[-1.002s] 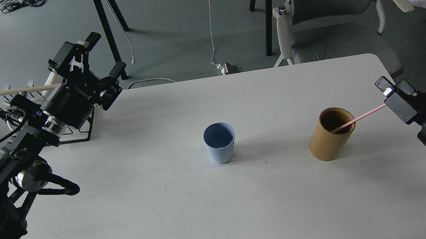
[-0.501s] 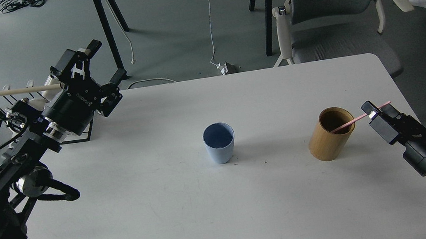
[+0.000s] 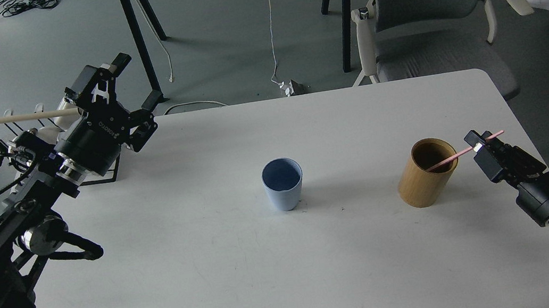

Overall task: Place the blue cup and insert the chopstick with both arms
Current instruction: 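Grasp the pink chopstick in the tan cup with the right gripper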

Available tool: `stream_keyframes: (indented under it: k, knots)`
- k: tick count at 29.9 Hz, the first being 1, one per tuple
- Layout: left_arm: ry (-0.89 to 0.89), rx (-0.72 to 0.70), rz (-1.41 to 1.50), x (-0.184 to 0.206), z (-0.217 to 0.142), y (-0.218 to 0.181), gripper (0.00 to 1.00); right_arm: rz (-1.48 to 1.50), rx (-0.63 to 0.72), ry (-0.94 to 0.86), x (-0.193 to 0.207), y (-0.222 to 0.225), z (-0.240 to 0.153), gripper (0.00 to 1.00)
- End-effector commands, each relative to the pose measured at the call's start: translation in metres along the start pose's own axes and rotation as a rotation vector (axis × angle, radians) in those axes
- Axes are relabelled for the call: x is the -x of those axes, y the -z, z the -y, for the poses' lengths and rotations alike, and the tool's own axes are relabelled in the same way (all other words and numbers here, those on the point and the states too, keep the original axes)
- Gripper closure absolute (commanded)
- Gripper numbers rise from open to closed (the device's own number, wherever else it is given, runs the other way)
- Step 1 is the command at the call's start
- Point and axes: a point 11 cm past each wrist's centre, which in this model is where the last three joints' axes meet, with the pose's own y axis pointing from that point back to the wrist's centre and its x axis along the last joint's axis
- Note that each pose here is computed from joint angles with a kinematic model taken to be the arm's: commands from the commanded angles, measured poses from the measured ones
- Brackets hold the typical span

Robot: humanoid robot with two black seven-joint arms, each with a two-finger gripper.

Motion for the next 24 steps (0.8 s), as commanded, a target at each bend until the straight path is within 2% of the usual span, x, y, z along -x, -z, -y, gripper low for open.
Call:
stream_keyframes:
  k: [1, 8, 24]
  knots:
    - [0.0, 0.0, 0.0, 0.0, -0.0001, 0.0002, 0.06, -0.004, -0.012, 0.018, 0.0038, 0.0026, 0.0026, 0.57]
    - [-0.004, -0.003, -0.003, -0.0005, -0.0013, 0.0015, 0.06, -0.014, -0.011, 0.03, 0.0073, 0.0009, 0.0051, 0.6]
    - [-0.009, -0.01, -0.007, -0.0009, -0.0045, 0.0051, 0.06, -0.034, -0.027, 0.042, 0.0091, 0.0033, 0.0065, 0.86]
